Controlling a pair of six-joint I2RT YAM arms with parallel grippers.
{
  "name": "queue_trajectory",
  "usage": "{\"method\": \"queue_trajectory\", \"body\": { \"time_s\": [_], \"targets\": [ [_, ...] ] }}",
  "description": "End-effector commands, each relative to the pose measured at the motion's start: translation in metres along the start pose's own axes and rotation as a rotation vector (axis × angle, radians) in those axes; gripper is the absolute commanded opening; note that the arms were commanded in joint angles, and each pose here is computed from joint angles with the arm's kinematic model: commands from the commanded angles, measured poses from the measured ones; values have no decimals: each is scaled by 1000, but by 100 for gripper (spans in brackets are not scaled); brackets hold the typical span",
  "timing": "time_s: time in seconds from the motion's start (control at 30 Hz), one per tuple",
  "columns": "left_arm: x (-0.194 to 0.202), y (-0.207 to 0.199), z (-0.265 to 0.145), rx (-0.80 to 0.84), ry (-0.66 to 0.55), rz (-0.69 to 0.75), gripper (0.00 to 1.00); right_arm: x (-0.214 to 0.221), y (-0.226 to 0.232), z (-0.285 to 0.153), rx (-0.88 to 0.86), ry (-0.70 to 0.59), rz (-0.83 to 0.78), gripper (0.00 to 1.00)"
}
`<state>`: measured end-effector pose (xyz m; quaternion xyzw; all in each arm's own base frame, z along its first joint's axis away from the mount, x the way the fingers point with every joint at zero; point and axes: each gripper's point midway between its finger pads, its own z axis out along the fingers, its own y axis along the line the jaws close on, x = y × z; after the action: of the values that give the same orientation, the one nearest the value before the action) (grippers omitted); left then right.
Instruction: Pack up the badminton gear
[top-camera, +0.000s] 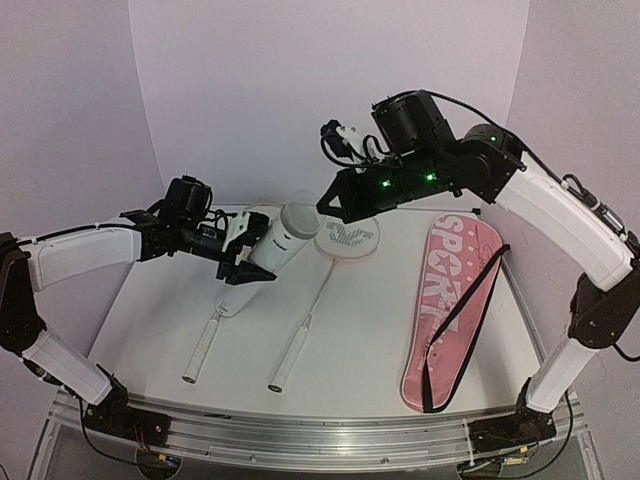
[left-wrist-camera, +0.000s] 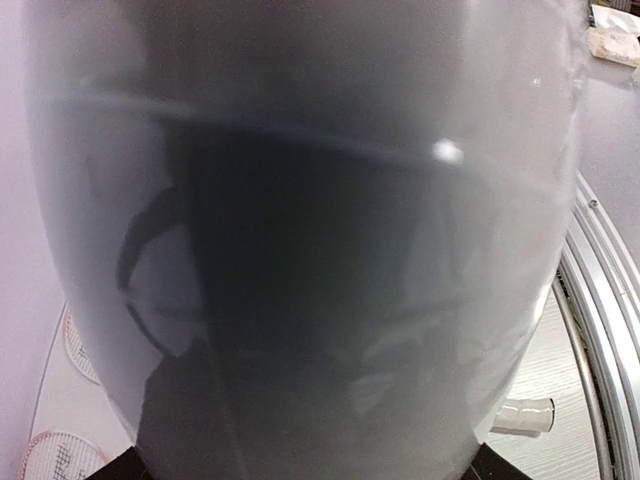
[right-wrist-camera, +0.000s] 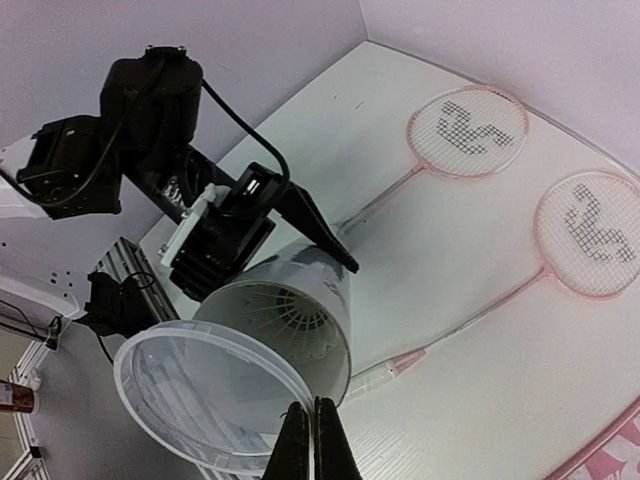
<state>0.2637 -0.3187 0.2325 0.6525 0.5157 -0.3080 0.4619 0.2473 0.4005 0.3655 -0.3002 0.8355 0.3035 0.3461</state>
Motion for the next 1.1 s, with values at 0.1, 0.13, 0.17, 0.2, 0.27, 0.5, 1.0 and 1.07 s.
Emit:
{"method": "queue_trajectory", "body": {
  "time_s": [0.1,0.13,0.17,0.2,0.27,0.5,1.0,1.07],
  "targets": [
    [-9,4,-1,-3,5,43,3,11,-15,18,65,55,-29,0],
    [-9,4,-1,-5,6,45,3,13,-13,21,54,66,-32,0],
    [-9,4,-1,-5,6,46,3,15,-12,23,48,80,-37,0],
    [-9,4,0,-5,6,46,3,17,-10,25,40,93,-39,0],
    [-9,4,0,-6,10,48,3,22,-12,28,42,114,-41,0],
    [-6,5,0,-17,27,80,3,22,-17,33,79,129,-47,0],
    [-13,8,0,-21,0,74,3,26,-19,48,89,167,-67,17],
    [-14,7,-1,-15,-6,75,3,25,-20,48,92,165,-68,24]
  ]
}}
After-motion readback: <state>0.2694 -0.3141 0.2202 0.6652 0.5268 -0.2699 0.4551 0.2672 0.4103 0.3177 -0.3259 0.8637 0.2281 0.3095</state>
